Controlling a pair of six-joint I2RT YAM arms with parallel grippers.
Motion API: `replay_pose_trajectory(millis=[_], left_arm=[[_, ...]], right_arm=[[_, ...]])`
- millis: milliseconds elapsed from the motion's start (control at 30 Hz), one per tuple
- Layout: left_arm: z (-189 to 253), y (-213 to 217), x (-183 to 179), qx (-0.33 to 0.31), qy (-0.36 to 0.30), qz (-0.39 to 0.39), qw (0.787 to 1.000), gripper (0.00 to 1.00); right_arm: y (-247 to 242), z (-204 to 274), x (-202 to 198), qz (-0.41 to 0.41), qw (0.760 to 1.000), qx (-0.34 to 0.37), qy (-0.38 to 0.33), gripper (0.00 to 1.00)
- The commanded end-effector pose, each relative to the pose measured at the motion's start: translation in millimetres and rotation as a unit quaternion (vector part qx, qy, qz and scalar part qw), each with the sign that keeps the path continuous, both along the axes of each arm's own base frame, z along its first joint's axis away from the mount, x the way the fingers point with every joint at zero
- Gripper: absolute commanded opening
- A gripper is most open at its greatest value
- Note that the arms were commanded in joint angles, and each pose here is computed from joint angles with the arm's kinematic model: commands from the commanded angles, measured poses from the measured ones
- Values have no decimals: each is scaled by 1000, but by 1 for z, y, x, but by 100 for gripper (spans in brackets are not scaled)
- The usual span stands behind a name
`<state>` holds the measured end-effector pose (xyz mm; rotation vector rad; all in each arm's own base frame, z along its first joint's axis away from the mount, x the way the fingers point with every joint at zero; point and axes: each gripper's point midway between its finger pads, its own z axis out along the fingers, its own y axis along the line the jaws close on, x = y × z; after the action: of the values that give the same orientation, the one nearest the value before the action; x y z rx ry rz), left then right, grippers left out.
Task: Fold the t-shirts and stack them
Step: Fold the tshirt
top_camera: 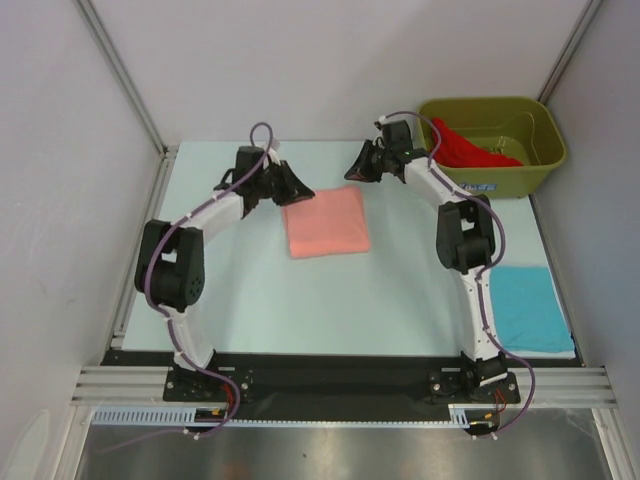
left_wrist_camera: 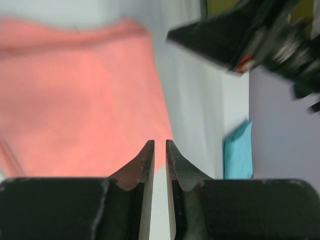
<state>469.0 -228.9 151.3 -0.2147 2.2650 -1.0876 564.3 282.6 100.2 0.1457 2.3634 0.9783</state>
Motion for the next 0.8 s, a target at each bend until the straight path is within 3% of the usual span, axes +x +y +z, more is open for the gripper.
replay_pose_trajectory(millis=[0,100,167,333,567,767], left_arm=[[-22,-16,-34,-20,22,-23,999,17],[-42,-17,-58,-25,46,-31,998,13],[-60,-14,-73,-24,68,-35,997,12],[-91,-3,-91,4,94,-35,995,10],[-143,18,-106,56,151,-29,987,9],[-100,19,-101,62,107,-34,992,10]], right_arm=[[5,63,-46,82,996,15,-34,13],[8,68,-73,123,992,27,-31,10],[14,71,-98,164,985,57,-11,1],[35,68,-146,261,956,127,46,0],[57,13,-176,310,936,114,120,0],[78,-15,-193,331,926,105,149,0]])
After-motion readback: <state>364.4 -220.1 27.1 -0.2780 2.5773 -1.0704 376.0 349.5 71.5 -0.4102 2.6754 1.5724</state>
